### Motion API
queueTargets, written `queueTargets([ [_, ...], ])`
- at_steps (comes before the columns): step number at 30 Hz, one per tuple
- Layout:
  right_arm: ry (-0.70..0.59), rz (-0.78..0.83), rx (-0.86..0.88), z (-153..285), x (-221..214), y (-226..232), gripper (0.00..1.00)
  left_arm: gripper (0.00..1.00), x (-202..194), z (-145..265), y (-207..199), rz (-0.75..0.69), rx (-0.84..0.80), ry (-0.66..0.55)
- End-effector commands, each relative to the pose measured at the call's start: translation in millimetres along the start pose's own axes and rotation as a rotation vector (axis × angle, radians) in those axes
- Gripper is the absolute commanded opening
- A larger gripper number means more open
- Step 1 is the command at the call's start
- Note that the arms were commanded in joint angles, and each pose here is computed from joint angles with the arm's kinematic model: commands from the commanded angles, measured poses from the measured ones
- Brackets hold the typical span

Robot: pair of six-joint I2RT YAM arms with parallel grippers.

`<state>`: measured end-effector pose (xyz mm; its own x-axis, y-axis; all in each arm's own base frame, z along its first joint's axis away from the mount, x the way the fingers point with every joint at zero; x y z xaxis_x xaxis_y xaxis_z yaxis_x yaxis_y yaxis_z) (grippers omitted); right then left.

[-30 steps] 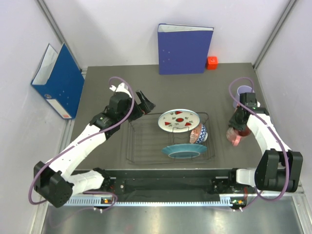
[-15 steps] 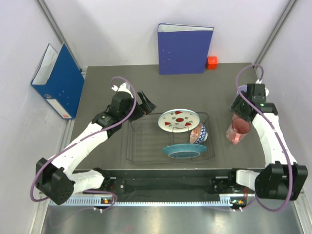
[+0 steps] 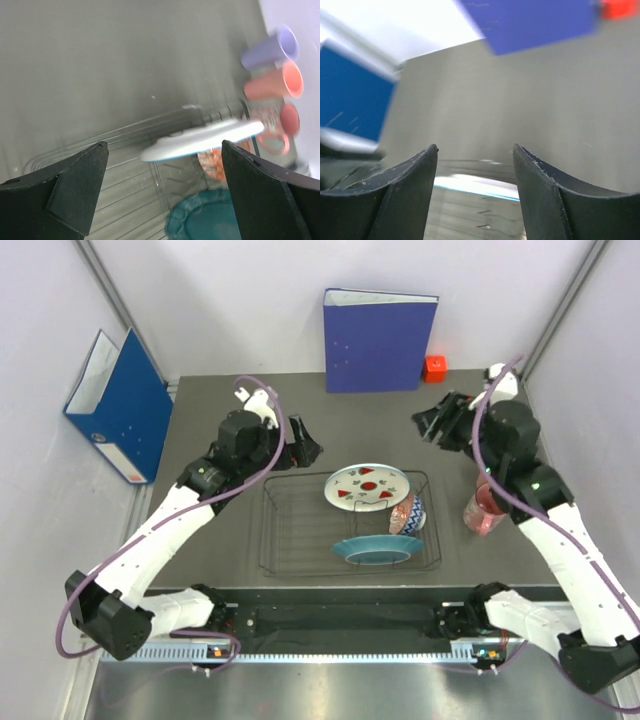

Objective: Unload the mixed dishes from the dish rack
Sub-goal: Pick up the plate from the dish rack.

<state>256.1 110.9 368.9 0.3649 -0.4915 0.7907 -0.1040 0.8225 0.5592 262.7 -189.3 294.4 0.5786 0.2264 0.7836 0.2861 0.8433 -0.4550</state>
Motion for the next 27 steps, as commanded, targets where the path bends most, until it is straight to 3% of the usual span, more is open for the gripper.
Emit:
queueTargets([
  [1,-0.119,0.065,0.216,-0.6,-3.0,32.2,0.62,0.99,5.7,11.2,-25.3,-0.201,-0.224,0.006],
  [6,-0.191,0.064,0.325,5.2,-9.6,35.8,0.62,0.98,2.4,28.3,-44.8,-0.383,-0.430,-0.015],
  [12,-0.234,0.054,0.439,18.9,-15.1,40.0,0.62,0.99,3.4,11.5,-37.7,-0.559,-0.389,-0.017],
  [17,-0.236,0.063,0.455,30.0,-16.5,38.1,0.62,0.92,-21.3,-26.1,-31.7,-0.725,-0.420,0.113],
  [21,-0.251,0.057,0.472,40.6,-21.0,33.4,0.61,0.94,-30.7,-48.5,-25.8,-0.944,-0.469,0.069],
  [27,-0.227,0.060,0.469,45.8,-32.7,24.8,0.61,0.96,-14.2,-64.3,-23.7,-1.053,-0.502,-0.020],
])
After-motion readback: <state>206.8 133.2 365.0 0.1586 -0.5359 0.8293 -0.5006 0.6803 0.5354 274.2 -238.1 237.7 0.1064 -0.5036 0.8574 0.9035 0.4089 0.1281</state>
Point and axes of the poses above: each gripper's point midway between its finger pads, its own z axis back along the fingers, its own y axis along the line the jaws close on, x = y × z, the point moved 6 cm from there along z, back along the fingers, and after that the axes turned 5 degrees about -z, right-handed, at the moved point
